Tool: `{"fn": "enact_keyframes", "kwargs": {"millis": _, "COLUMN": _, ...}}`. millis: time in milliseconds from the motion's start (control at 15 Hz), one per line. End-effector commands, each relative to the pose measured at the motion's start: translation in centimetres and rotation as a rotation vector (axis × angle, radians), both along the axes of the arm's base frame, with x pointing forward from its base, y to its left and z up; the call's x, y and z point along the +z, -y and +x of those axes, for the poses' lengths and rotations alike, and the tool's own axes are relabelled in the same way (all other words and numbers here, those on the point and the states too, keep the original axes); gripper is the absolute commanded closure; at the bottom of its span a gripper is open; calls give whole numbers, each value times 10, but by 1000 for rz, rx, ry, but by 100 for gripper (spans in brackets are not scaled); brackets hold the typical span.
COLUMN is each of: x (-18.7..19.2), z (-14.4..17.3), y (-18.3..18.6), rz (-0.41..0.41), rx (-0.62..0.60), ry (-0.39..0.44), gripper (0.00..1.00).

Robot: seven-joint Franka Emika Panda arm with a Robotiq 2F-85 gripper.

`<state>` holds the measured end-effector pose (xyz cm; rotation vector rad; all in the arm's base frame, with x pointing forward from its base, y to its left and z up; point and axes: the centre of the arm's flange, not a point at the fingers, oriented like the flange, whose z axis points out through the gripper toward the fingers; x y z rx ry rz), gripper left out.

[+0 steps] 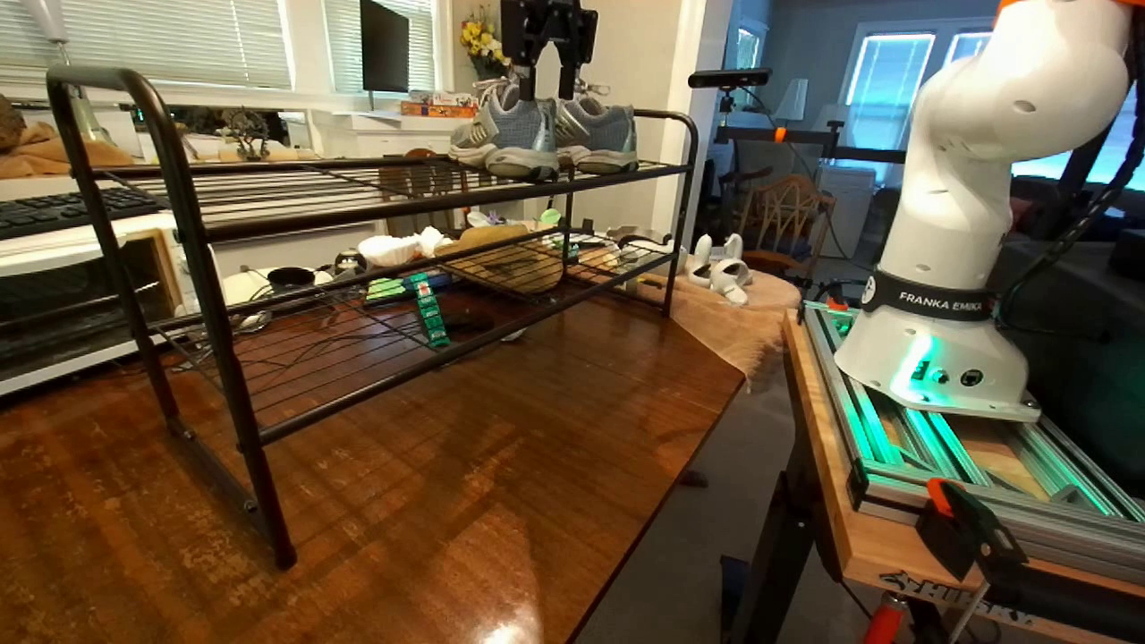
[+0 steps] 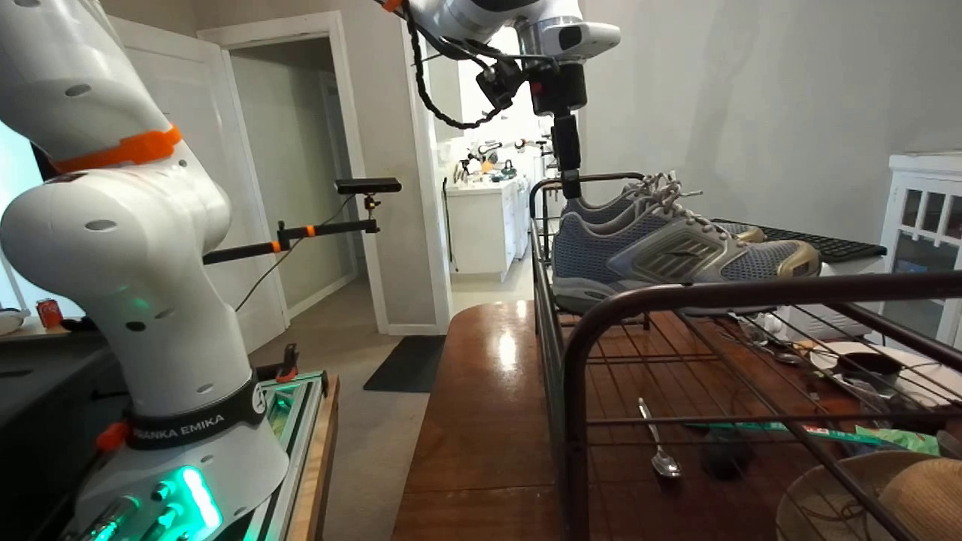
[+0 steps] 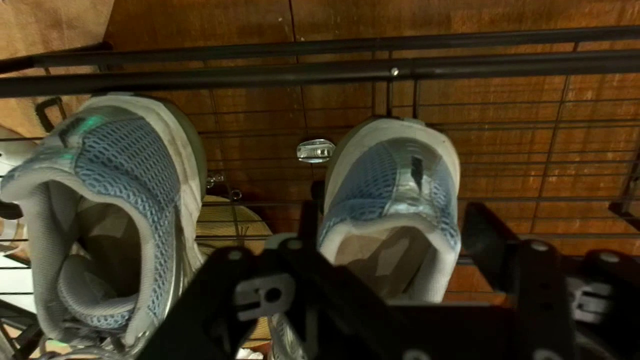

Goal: Move the shoe to the right

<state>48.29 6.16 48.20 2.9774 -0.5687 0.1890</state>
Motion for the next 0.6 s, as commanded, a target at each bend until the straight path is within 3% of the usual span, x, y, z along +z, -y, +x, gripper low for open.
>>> {"fn": "enact_keyframes", "kwargs": {"millis": 0, "x": 6, "z": -8, "y": 9, "rz": 9, "rx": -12, "ry": 28, "gripper": 56}}
{"fn": "enact_keyframes", "kwargs": {"millis": 67, "x": 6, "z": -9, "y": 10, "rz": 7, "rx": -15, "ry": 34, "gripper": 65}}
{"fn": "enact_keyframes", "kwargs": {"millis": 133, "x": 6, "z": -9, "y": 11, "rz": 3, "rx": -16, "ry": 39, "gripper": 39}}
{"fn": "enact_keyframes", "kwargs": {"millis": 200, "x": 5, "z": -10, "y": 13, "rz": 4, "rx": -16, "ry": 41, "gripper": 26}}
{"fn": "enact_keyframes", "kwargs": {"millis": 267, "x": 5, "z": -10, "y": 15, "rz": 3, "rx": -23, "ry": 44, "gripper": 26}}
{"fn": "enact_keyframes", "kwargs": {"millis": 467, "x": 3, "z": -8, "y": 20, "rz": 33, "rx": -32, "ry": 96, "gripper": 2}}
{"fn": "enact_keyframes", "kwargs": {"millis": 533, "x": 2, "z": -8, "y": 20, "rz": 38, "rx": -32, "ry": 112, "gripper": 0}}
